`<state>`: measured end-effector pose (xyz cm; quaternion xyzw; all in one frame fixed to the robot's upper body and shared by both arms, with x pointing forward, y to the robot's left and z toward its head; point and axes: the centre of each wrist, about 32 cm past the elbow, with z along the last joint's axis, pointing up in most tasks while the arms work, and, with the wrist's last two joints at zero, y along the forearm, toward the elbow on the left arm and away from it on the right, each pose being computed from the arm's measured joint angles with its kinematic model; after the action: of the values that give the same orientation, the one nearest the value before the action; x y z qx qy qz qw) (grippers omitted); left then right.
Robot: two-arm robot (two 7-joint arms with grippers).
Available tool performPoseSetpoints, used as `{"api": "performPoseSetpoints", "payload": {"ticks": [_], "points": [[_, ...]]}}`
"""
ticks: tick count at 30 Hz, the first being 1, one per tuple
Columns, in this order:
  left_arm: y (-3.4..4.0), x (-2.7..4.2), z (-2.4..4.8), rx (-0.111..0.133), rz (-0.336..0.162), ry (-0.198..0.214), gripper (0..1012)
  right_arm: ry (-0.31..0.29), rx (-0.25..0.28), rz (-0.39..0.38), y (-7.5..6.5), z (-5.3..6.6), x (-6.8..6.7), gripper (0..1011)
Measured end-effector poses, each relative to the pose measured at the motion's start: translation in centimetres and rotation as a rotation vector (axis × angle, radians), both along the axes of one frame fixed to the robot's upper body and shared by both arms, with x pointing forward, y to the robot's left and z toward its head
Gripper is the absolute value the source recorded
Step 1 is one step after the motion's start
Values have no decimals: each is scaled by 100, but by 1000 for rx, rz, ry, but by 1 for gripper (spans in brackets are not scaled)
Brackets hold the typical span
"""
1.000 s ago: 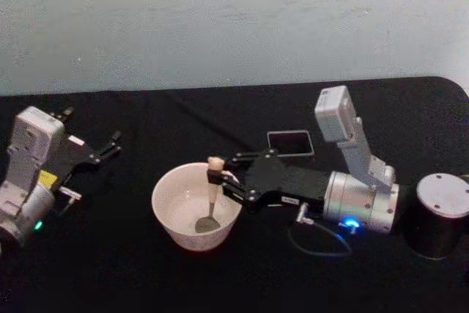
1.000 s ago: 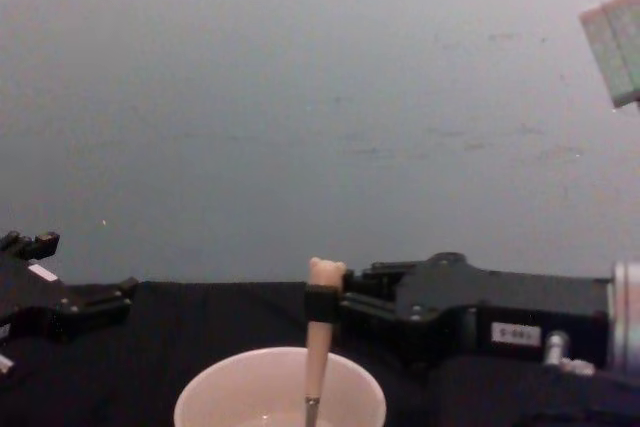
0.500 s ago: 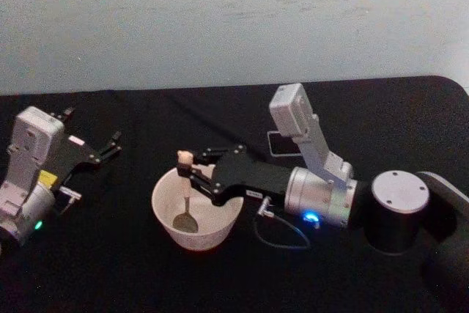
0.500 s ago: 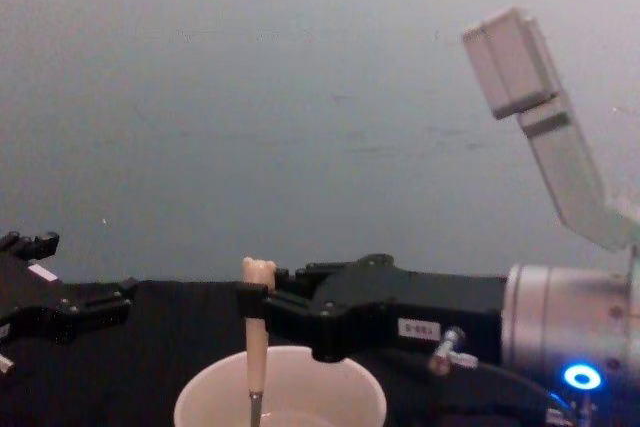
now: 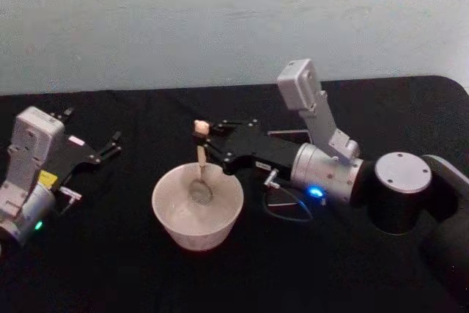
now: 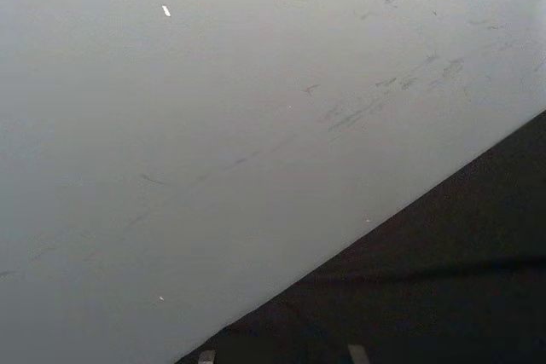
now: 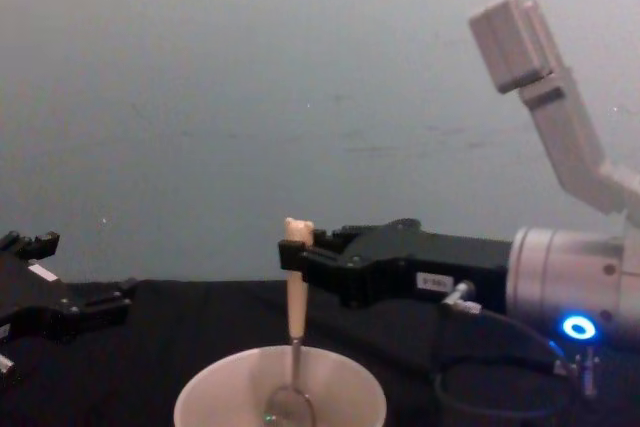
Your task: Pick up the stirring spoon with one hand, stir inside the cup, then place it back in its original position.
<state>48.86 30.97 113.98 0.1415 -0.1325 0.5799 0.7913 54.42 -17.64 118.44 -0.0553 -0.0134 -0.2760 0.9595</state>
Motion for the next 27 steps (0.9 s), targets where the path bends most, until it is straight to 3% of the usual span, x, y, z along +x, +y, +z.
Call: {"api": "performPoseSetpoints", "payload": {"ticks": [16,23,27], "points": [[0,0,0,0,0,0,1002,4,-11,61,-340,63,-294,213],[0,0,0,0,0,0,1001,10,-1,102,-285,67,-371,212],[0,0,0,0,0,0,1001,13,5,127,-178,61,-390,213]]}}
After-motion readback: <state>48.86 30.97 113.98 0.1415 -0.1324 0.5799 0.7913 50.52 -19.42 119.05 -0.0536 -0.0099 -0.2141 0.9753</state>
